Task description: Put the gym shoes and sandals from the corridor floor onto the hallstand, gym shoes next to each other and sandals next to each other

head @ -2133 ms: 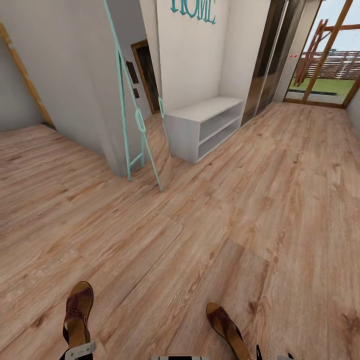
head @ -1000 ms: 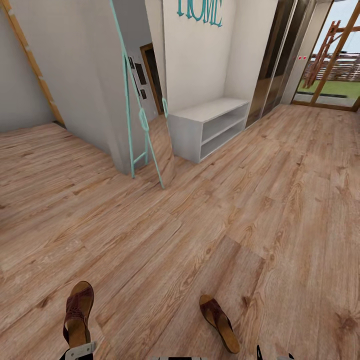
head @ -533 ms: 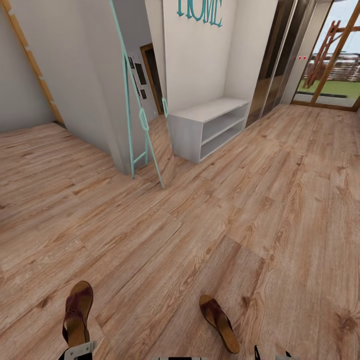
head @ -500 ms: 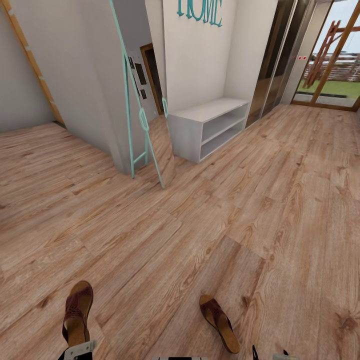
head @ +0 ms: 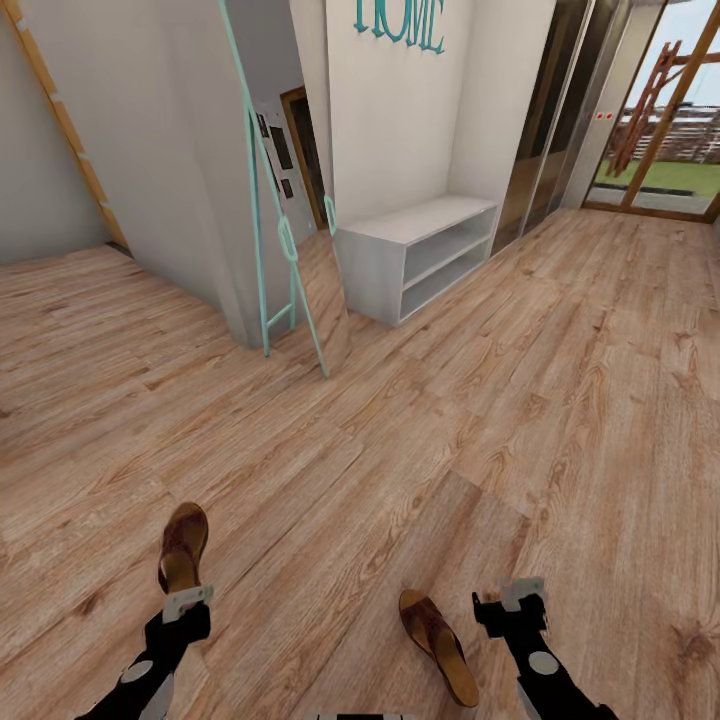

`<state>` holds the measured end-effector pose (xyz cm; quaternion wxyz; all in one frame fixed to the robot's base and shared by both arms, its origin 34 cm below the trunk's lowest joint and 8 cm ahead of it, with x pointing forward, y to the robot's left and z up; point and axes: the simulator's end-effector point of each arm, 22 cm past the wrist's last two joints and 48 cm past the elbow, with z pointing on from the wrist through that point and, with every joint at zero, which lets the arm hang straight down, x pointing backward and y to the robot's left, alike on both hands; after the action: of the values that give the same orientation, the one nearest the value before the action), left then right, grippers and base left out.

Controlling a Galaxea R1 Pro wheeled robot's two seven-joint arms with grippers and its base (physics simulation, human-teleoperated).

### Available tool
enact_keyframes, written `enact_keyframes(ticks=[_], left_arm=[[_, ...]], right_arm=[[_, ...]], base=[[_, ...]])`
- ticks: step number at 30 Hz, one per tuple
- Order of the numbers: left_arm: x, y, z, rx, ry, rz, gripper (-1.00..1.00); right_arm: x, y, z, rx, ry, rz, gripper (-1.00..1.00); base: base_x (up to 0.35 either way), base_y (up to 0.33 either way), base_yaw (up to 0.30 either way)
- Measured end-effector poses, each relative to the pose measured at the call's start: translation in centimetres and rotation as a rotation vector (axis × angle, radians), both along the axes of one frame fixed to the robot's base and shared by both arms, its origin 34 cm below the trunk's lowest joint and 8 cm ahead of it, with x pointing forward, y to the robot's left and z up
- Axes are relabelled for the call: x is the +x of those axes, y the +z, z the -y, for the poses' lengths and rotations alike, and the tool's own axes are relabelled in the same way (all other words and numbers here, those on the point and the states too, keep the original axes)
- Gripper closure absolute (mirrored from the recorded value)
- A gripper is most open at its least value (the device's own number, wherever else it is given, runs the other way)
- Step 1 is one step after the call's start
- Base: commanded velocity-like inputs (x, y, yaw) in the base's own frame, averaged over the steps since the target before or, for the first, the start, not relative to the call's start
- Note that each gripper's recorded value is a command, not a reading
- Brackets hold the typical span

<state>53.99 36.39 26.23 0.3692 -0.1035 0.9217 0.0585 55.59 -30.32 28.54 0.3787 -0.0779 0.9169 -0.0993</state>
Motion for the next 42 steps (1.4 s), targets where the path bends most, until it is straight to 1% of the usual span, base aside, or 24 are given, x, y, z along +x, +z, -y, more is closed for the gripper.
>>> enact_keyframes(ticks=[1,2,4,5,7,8,9,10,11,12,15,17,20,23,28,38,42], left_arm=[[0.6,0.2,0.2,-0.004,-0.002,-0.001,1.00],[1.7,0.5,0.5,-0.011,-0.006,-0.001,1.00],[2.8,0.9,0.9,-0.018,-0.008,0.005,1.00],[3.9,1.3,1.4,-0.024,-0.013,0.015,1.00],[5.2,1.9,2.2,-0.035,-0.022,0.028,1.00],[6.1,2.1,4.0,-0.054,-0.055,0.035,1.00],[6.3,2.2,4.5,-0.060,-0.062,0.037,1.00],[6.6,2.3,5.6,-0.066,-0.093,0.039,1.00],[6.8,2.3,5.9,-0.069,-0.104,0.039,1.00],[7.5,2.6,7.1,-0.077,-0.156,0.033,1.00],[7.9,2.6,7.5,-0.091,-0.178,0.010,1.00],[8.4,2.7,7.8,-0.108,-0.195,-0.013,1.00],[8.9,3.0,7.2,-0.118,-0.208,-0.036,1.00],[8.7,2.8,6.9,-0.117,-0.207,-0.051,1.00],[8.8,2.9,6.9,-0.117,-0.206,-0.053,1.00],[9.3,3.1,7.0,-0.119,-0.217,-0.043,1.00],[9.6,3.0,7.0,-0.117,-0.219,-0.036,1.00]], right_arm=[[1.0,0.5,0.0,0.000,0.001,0.005,-1.00],[2.8,1.3,-0.2,0.002,0.007,0.011,-1.00],[4.4,2.0,-0.5,0.009,0.017,0.017,-1.00],[5.6,2.7,-0.9,0.022,0.031,0.021,-1.00],[6.8,3.3,-1.8,0.049,0.059,0.025,-1.00],[7.4,3.7,-2.8,0.079,0.092,0.026,-1.00],[7.6,3.7,-3.1,0.088,0.102,0.024,-1.00],[7.7,3.8,-3.5,0.101,0.114,0.022,-1.00],[7.7,3.8,-3.6,0.106,0.118,0.021,-1.00],[7.7,3.8,-3.8,0.116,0.128,0.017,-1.00],[7.7,3.7,-3.8,0.118,0.132,0.012,-1.00],[7.5,3.6,-3.4,0.114,0.133,0.006,-1.00],[6.8,2.8,-2.9,0.110,0.131,-0.016,-1.00],[6.5,2.6,-2.7,0.108,0.129,-0.024,-1.00],[6.4,2.4,-2.7,0.108,0.129,-0.028,-1.00],[4.5,0.5,-2.5,0.112,0.119,-0.082,-1.00],[4.1,-0.2,-2.5,0.113,0.118,-0.093,-1.00]], base=[[0.000,0.000,0.000],[0.000,0.000,0.000],[0.000,0.000,0.000],[0.000,0.000,0.000],[0.000,0.000,0.000],[0.000,0.000,0.000],[0.000,0.000,0.000],[0.000,0.000,0.000],[0.000,0.000,0.000],[0.000,0.000,0.000],[0.000,0.000,0.000],[0.000,0.000,0.000],[0.085,0.000,0.000],[0.247,0.000,0.000],[0.120,0.000,0.000],[0.018,0.000,0.019],[0.002,0.000,0.070]])
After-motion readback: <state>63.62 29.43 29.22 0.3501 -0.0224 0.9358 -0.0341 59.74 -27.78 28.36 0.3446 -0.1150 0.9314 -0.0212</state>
